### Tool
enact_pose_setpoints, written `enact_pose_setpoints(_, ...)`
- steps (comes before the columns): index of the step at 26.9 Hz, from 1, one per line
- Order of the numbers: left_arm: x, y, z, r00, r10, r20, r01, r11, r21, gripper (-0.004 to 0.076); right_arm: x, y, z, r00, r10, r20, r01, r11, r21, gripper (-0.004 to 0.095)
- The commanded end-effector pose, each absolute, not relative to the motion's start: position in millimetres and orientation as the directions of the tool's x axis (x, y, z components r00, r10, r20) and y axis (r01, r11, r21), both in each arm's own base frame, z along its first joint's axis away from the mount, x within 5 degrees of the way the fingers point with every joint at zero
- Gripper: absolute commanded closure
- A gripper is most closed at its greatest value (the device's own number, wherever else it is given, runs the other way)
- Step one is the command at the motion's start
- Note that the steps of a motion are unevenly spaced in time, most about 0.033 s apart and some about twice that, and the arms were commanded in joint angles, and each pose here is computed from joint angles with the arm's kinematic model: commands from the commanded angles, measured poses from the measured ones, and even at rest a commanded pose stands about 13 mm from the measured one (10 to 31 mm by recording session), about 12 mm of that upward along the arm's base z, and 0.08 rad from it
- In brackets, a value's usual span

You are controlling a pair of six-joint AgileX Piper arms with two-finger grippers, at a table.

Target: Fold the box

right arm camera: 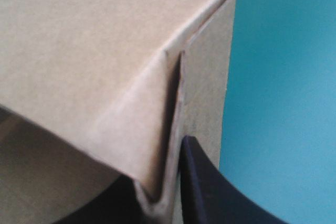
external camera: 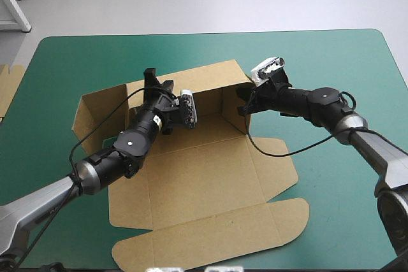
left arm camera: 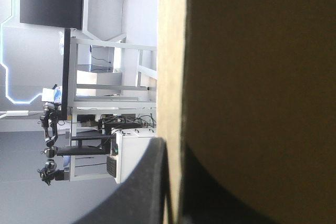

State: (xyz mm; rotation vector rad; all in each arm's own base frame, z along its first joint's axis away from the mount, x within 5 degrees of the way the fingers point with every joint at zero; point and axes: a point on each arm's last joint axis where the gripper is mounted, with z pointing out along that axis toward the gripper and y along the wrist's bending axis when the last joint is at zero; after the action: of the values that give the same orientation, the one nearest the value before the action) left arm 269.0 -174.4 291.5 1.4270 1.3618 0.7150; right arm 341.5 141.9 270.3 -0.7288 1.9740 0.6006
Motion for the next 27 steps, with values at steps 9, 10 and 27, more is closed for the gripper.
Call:
enact_pose_setpoints(9, 266.0, -184.9, 316.1, 0.286, 0.92, -0.266, 0.351, 0.158, 0.923, 0.0728, 322.0, 177.5, 287.2, -0.444, -0.212, -0.87, -0.693, 0.697, 0.184, 0.0921)
enact_pose_setpoints(10, 266.1, -186.3, 318.7, 0.296, 0.916, -0.272, 0.35, 0.161, 0.923, 0.0717, 322.0, 177.5, 287.2, -0.447, -0.209, -0.87, -0.691, 0.698, 0.188, 0.0921)
enact_pose_setpoints(27, 260.7, -185.8, 333.3, 0.305, 0.91, -0.281, 0.311, 0.184, 0.932, 0.0435, 321.0, 181.2, 283.3, -0.496, -0.197, -0.845, -0.623, 0.759, 0.188, 0.0919)
